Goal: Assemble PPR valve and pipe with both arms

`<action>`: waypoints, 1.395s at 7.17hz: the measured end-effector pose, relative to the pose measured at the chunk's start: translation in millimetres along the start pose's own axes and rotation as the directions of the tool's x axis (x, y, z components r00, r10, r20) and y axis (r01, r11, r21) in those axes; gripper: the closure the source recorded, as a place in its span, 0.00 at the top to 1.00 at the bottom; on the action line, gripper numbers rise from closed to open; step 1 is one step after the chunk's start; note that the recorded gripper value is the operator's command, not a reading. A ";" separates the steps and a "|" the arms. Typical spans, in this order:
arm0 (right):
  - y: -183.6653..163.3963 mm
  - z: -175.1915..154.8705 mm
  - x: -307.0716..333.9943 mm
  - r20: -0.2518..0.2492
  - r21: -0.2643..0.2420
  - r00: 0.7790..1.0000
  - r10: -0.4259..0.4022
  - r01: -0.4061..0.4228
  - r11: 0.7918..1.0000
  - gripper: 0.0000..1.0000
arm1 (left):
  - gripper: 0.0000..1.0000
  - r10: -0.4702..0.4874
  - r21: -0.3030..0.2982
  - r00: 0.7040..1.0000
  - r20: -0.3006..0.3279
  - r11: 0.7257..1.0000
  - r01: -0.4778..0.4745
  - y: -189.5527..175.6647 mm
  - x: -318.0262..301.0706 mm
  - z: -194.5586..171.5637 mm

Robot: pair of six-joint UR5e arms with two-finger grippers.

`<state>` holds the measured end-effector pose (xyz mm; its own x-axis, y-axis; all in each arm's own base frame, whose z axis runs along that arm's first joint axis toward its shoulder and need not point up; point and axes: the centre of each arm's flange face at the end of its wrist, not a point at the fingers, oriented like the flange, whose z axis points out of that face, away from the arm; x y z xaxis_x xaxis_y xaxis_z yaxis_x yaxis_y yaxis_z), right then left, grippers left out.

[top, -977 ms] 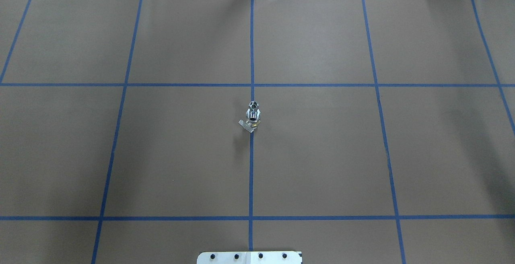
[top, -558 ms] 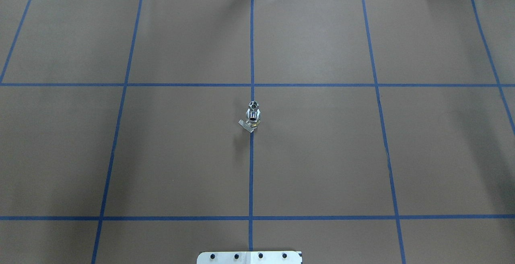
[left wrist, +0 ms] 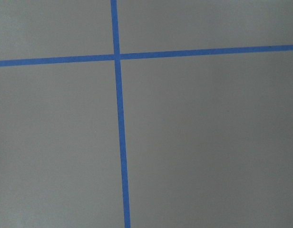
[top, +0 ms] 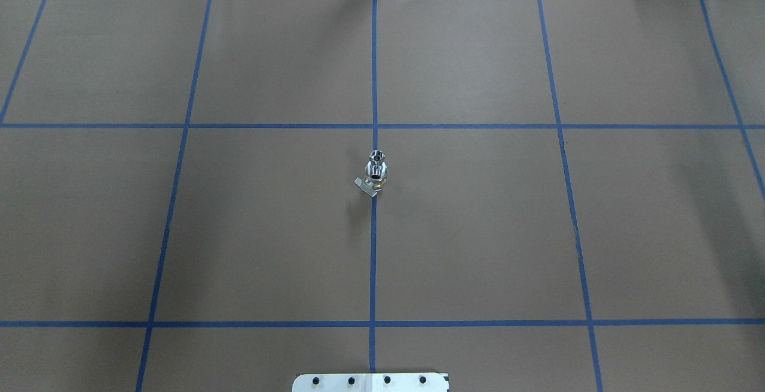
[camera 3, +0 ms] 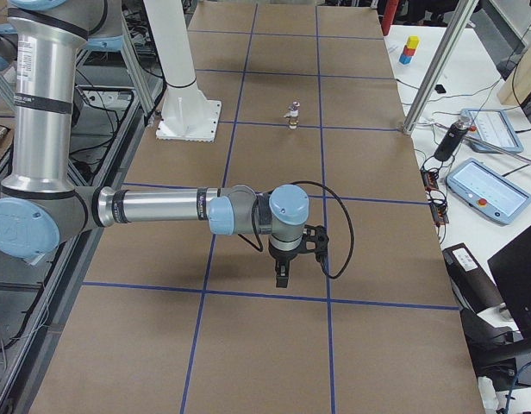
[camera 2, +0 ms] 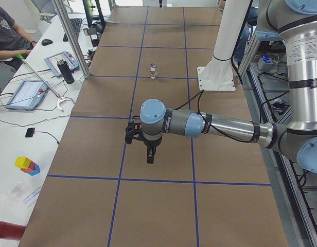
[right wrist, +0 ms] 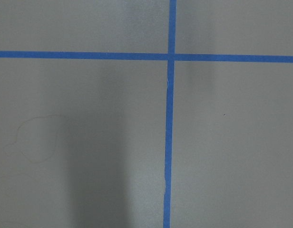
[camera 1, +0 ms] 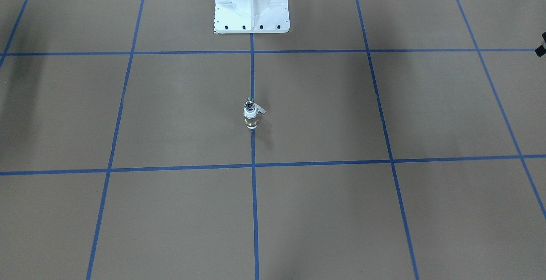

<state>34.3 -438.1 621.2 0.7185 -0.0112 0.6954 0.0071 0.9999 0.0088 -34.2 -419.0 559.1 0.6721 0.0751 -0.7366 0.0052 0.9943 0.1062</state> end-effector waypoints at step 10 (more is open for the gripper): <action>-7.4 0.2 -17.8 -0.046 -0.043 0.997 -0.059 0.057 0.997 1.00 | 1.00 0.035 -0.043 0.991 0.133 0.999 -0.030 4.4 -31.7 19.3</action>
<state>21.3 -445.3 608.9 0.7480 -0.0706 0.6599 0.0786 0.9968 0.0175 -41.1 -418.5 595.9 0.7641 0.0994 -0.6374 -0.0464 0.9940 0.0995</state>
